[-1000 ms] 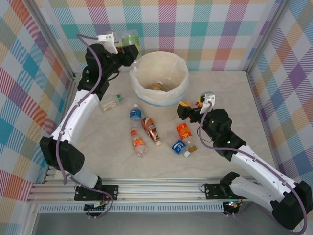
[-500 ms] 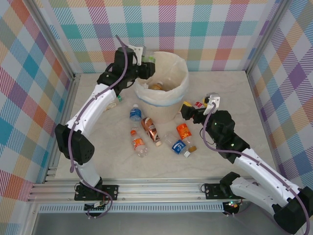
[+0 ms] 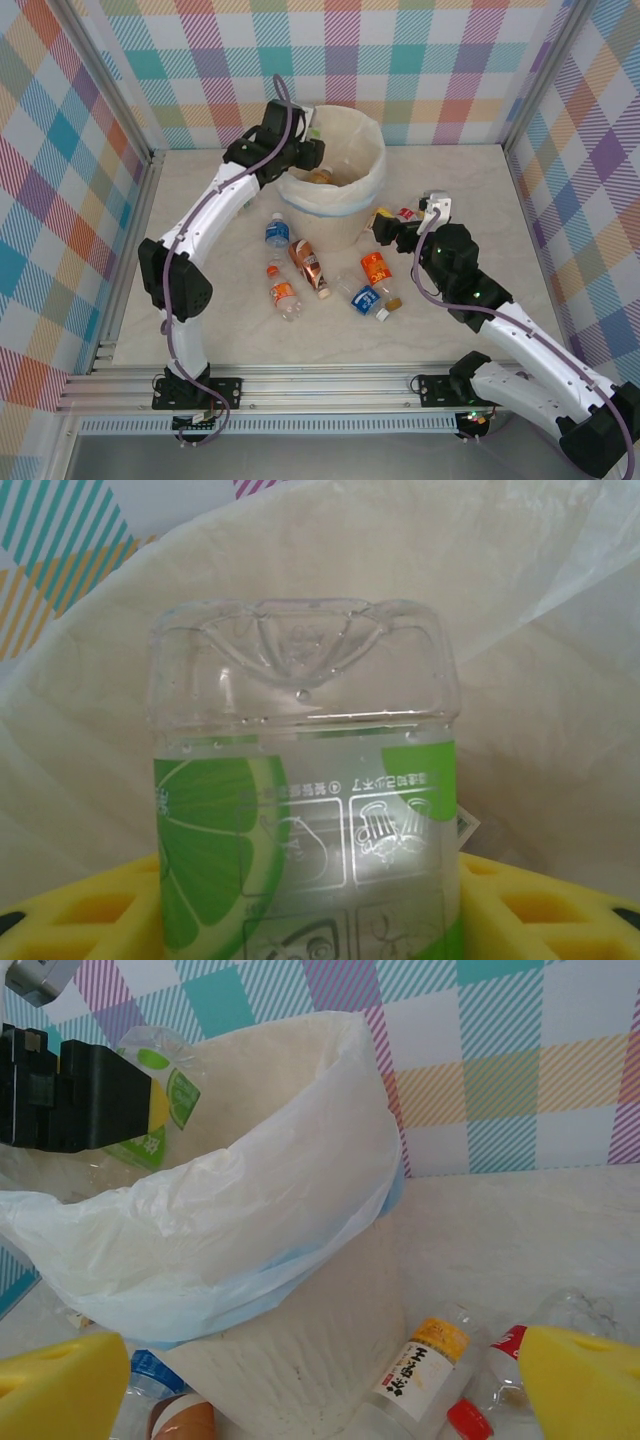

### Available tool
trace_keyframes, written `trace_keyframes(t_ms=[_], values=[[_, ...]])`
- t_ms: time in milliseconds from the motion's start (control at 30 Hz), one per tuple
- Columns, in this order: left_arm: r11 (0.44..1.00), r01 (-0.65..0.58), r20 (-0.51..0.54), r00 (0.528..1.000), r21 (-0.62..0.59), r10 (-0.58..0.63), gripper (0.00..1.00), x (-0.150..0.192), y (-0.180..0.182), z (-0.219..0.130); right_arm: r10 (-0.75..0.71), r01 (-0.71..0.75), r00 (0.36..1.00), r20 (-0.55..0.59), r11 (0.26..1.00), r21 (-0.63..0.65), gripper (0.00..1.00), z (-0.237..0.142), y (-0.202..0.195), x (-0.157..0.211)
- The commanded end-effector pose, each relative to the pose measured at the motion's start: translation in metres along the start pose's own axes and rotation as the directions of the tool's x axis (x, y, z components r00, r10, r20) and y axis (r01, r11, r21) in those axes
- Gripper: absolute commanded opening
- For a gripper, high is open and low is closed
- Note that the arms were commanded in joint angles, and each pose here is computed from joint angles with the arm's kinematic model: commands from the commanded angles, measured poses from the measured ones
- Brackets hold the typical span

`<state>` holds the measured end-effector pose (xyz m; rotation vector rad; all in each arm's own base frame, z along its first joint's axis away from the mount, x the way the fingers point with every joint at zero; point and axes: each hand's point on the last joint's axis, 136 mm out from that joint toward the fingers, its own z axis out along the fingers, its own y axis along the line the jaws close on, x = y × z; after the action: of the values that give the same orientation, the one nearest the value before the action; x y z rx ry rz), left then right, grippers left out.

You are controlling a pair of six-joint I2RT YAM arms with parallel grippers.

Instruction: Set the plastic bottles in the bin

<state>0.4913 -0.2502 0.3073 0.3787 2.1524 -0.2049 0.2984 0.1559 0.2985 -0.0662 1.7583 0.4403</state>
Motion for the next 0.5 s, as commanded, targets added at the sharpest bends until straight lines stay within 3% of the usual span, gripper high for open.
trace_keyframes(t_ms=[0,200,467], values=[[0.999,-0.030,-0.018,0.999,-0.019,0.030,0.64,-0.004,-0.006,-0.007,0.019,-0.019,1.000,0.006,0.997,0.073,1.00,-0.003,-0.011,-0.010],[0.997,0.019,-0.021,1.000,0.079,-0.017,0.74,-0.013,-0.023,-0.025,0.028,-0.024,0.999,-0.026,0.989,0.143,1.00,-0.004,-0.027,-0.001],[0.989,0.062,0.055,0.996,0.137,-0.070,0.84,-0.030,-0.028,-0.058,0.030,-0.018,0.998,-0.060,0.981,0.195,1.00,0.001,-0.042,0.007]])
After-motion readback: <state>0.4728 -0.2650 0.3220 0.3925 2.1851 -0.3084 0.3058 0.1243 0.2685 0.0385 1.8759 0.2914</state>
